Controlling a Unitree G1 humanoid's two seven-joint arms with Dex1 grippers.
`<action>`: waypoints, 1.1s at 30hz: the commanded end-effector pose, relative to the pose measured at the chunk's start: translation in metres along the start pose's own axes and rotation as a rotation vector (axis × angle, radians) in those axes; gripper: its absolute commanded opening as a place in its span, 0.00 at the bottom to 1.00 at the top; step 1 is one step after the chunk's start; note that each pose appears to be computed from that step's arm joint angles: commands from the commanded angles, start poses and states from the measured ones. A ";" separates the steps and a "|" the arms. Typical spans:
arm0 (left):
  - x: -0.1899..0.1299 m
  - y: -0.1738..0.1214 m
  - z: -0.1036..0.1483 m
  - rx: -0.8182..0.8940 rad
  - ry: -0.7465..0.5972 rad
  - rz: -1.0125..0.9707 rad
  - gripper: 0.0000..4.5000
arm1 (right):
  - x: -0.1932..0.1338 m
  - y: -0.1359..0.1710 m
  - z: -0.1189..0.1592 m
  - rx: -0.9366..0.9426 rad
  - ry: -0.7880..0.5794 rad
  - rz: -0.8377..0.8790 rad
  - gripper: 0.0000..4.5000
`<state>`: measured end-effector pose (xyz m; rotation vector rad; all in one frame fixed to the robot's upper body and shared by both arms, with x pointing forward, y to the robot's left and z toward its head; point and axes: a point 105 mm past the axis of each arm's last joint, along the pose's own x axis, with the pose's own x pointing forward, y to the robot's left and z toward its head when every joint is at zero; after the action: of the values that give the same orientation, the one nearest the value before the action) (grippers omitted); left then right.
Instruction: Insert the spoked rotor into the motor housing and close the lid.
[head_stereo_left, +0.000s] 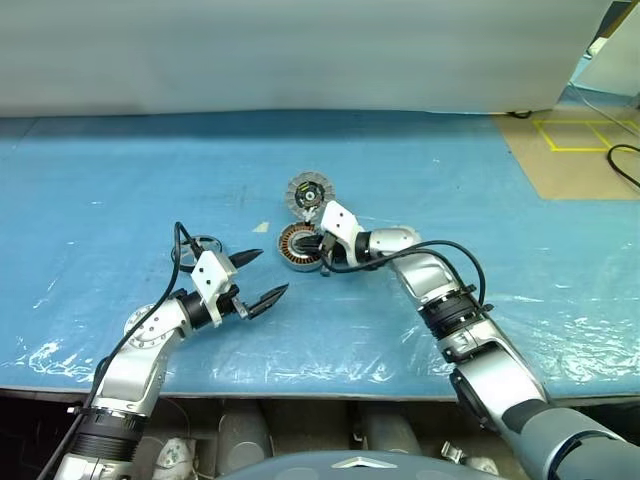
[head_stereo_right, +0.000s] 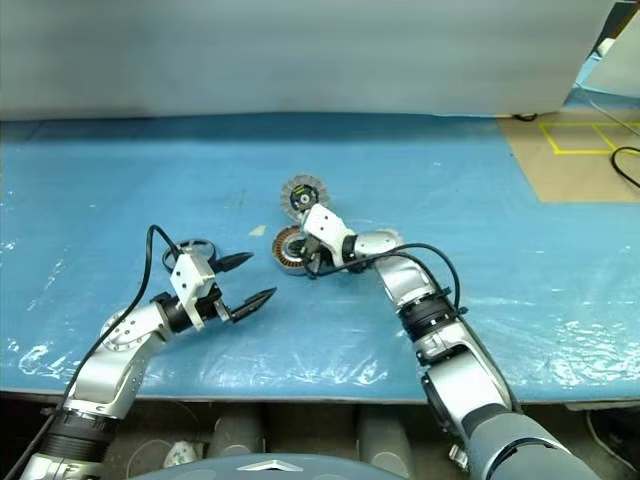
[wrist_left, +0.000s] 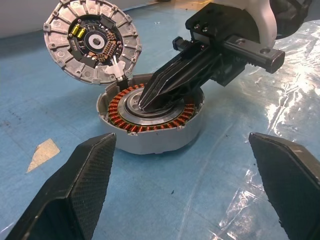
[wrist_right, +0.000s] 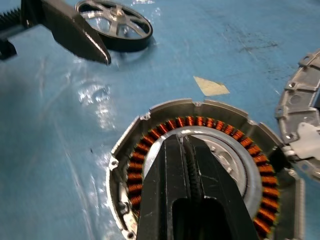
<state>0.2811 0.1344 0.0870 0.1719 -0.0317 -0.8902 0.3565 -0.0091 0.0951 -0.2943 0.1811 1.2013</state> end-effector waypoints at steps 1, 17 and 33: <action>-0.002 0.005 0.013 0.039 -0.033 0.013 1.00 | -0.010 -0.010 0.032 0.047 -0.172 -0.017 0.01; -0.024 0.071 0.057 0.069 0.010 0.119 1.00 | -0.026 -0.014 0.023 -0.079 -0.117 -0.004 0.01; -0.056 0.129 0.040 -0.021 0.367 0.028 0.49 | -0.035 0.010 0.036 -0.123 -0.133 0.098 0.00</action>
<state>0.3394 0.2472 0.1383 0.2754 0.3118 -0.8212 0.3387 -0.0291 0.1266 -0.3162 0.0557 1.3073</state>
